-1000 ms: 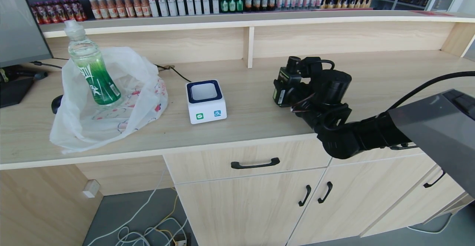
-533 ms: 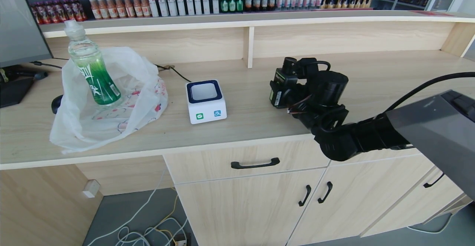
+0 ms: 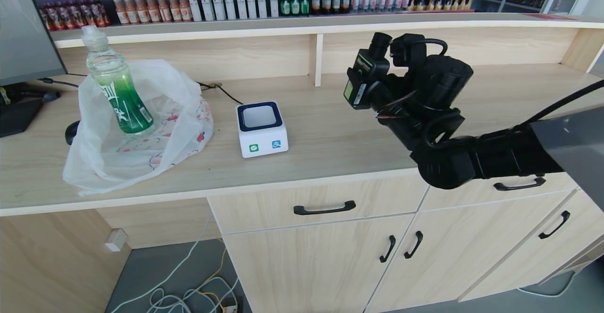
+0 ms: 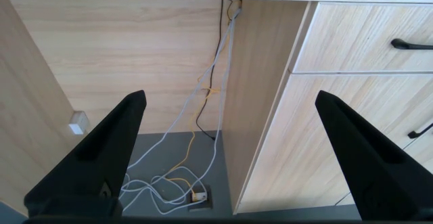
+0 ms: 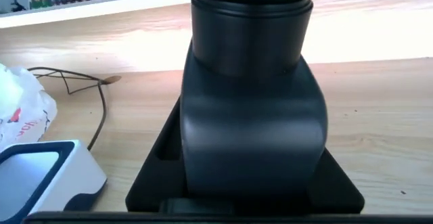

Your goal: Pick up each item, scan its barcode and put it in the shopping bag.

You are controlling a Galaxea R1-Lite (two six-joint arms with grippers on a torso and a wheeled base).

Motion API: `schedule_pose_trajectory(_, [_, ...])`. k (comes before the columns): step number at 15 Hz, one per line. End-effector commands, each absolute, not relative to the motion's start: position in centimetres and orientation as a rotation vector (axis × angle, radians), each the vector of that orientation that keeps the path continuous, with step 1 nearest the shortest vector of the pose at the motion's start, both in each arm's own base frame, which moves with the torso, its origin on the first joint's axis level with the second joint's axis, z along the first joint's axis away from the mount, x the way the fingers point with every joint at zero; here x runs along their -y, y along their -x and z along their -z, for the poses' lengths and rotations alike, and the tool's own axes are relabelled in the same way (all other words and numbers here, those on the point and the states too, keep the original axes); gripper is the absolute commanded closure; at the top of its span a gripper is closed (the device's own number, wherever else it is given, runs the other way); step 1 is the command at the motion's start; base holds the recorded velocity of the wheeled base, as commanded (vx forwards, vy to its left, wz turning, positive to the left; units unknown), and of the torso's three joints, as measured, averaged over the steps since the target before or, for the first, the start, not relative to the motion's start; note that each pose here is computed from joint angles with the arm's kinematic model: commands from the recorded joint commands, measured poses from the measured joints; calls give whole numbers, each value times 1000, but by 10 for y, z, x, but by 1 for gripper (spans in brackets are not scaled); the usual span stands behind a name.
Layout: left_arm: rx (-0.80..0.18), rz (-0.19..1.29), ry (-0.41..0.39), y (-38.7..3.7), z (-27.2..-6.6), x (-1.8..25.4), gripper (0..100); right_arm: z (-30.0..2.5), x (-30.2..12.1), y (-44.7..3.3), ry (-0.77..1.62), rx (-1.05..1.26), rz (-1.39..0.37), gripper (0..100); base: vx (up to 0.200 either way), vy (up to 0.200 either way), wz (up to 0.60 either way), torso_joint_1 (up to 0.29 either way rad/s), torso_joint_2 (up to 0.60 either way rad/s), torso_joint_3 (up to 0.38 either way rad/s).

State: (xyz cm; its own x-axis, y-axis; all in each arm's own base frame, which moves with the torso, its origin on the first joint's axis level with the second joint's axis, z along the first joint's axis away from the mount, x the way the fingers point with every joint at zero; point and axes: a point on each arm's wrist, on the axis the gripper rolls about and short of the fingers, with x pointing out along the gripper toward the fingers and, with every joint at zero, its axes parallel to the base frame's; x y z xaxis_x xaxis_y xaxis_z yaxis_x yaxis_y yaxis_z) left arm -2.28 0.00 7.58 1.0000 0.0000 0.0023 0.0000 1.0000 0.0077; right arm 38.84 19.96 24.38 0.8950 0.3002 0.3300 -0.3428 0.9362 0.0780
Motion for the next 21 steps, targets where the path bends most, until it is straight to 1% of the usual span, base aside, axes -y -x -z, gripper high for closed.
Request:
schedule_pose_trajectory(1, [3, 0, -8, 23, -76, 0, 0, -278, -192, -365, -162, 394, -346, 100, 0, 0, 0, 0, 0, 0])
schedule_pose_trajectory(2, [3, 0, -9, 23, -76, 0, 0, -284, -188, -357, -172, 408, -347, 100, 0, 0, 0, 0, 0, 0])
schedule_pose_trajectory(4, [3, 0, -9, 23, -76, 0, 0, -281, -181, -340, -190, 431, -356, 100, 0, 0, 0, 0, 0, 0])
schedule_pose_trajectory(7, [3, 0, -8, 23, -76, 0, 0, -257, -171, -315, -221, 492, -366, 100, 0, 0, 0, 0, 0, 0])
schedule_pose_trajectory(9, [3, 0, -8, 23, -76, 0, 0, -237, -173, -299, -237, 514, -391, 100, 0, 0, 0, 0, 0, 0])
schedule_pose_trajectory(10, [3, 0, -8, 23, -76, 0, 0, -232, -174, -293, -241, 516, -399, 100, 0, 0, 0, 0, 0, 0])
schedule_pose_trajectory(11, [3, 0, -9, 23, -76, 0, 0, -221, -185, -273, -243, 468, -455, 100, 0, 0, 0, 0, 0, 0])
schedule_pose_trajectory(13, [3, 0, -8, 23, -76, 0, 0, -212, -188, -249, -229, 414, -508, 100, 0, 0, 0, 0, 0, 0])
schedule_pose_trajectory(17, [3, 0, -8, 23, -76, 0, 0, -216, -190, -229, -207, 419, -546, 100, 0, 0, 0, 0, 0, 0])
schedule_pose_trajectory(20, [3, 0, -8, 23, -76, 0, 0, -211, -175, -208, -166, 391, -546, 100, 0, 0, 0, 0, 0, 0])
schedule_pose_trajectory(21, [3, 0, -8, 23, -76, 0, 0, -210, -166, -193, -141, 386, -554, 100, 0, 0, 0, 0, 0, 0])
